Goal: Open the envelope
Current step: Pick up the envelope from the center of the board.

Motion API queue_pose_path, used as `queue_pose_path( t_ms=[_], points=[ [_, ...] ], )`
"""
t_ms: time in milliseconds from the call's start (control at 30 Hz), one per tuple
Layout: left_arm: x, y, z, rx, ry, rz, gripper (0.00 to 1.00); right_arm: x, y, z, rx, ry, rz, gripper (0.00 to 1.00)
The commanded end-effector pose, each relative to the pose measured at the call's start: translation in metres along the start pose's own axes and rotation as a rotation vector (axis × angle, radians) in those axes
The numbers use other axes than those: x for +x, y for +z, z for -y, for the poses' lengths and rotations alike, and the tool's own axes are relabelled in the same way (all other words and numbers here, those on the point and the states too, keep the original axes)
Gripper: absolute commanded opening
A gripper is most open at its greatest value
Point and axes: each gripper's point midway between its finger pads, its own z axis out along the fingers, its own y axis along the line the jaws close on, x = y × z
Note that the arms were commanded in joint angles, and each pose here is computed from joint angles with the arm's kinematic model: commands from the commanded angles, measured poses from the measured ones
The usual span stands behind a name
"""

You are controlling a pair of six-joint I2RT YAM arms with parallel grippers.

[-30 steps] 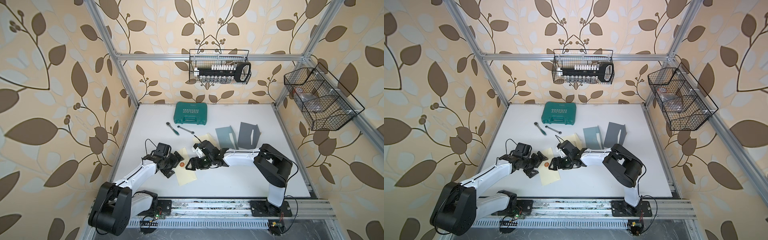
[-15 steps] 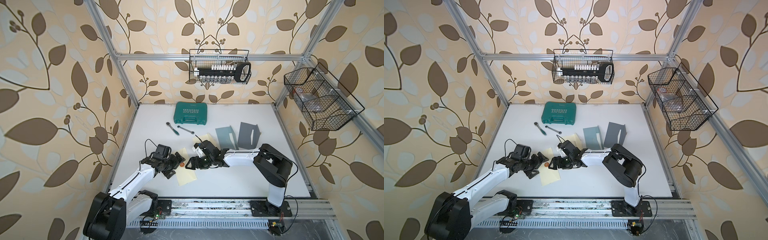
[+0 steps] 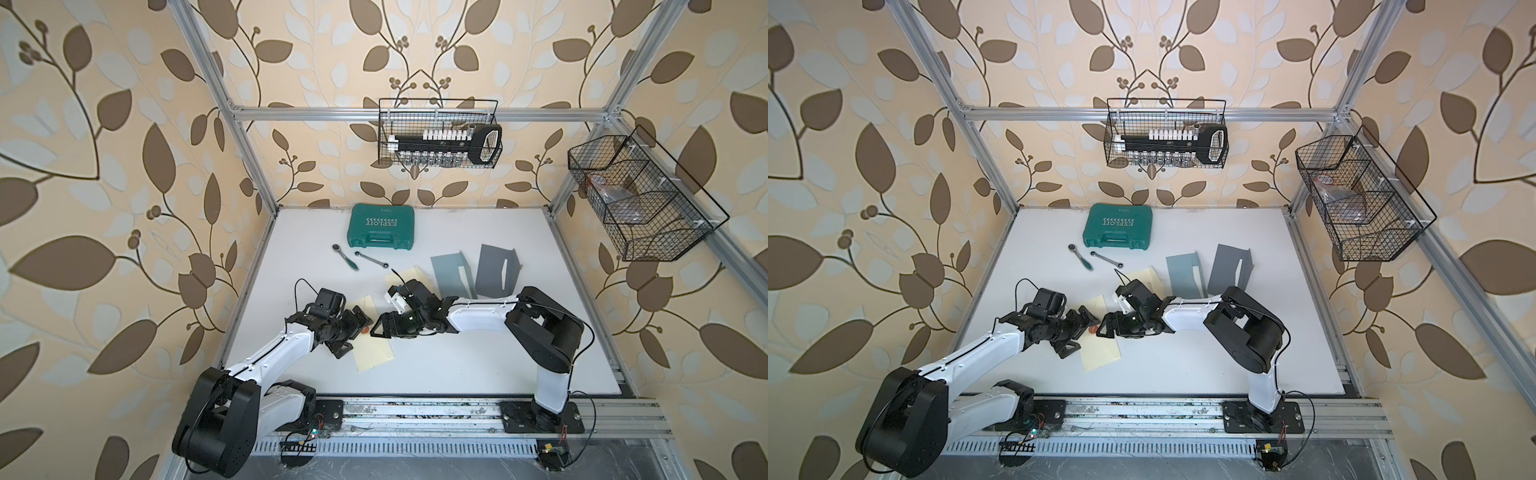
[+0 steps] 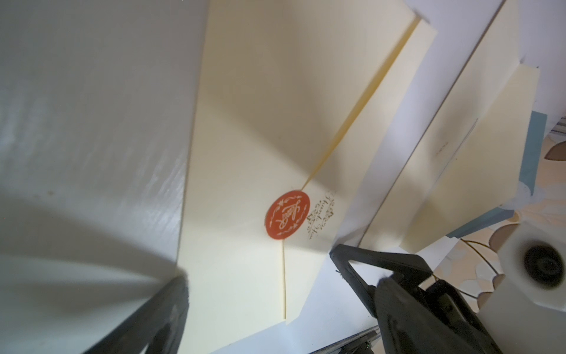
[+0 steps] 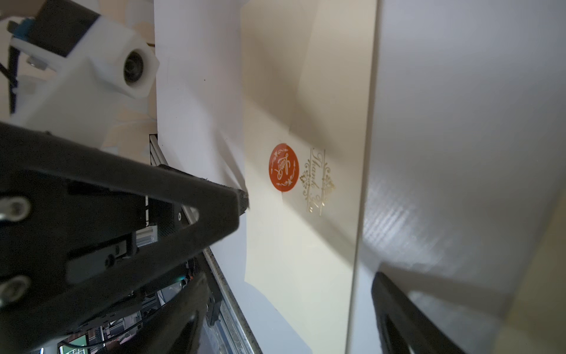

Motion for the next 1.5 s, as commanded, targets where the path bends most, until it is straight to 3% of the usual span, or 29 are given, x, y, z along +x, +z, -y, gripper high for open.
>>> queue_pose_path(
  t_ms=[0,467,733,1167,1467],
  points=[
    [0.003,0.006,-0.010,-0.033,0.010,-0.011,0.98,0.021,0.010,0.032,0.077,0.068,-0.067,0.84],
    [0.003,0.021,-0.022,-0.092,-0.007,-0.046,0.98,0.022,0.008,0.037,0.089,0.088,-0.079,0.84],
    [0.001,-0.002,-0.006,-0.037,0.038,0.009,0.98,0.022,0.002,0.033,0.072,0.083,-0.067,0.84],
    [0.045,-0.026,0.006,0.089,0.040,-0.071,0.96,0.032,0.000,0.033,0.052,0.124,-0.048,0.83],
    [0.061,-0.013,-0.003,-0.005,0.084,-0.098,0.95,0.041,-0.007,0.041,0.083,0.155,-0.008,0.83]
  ],
)
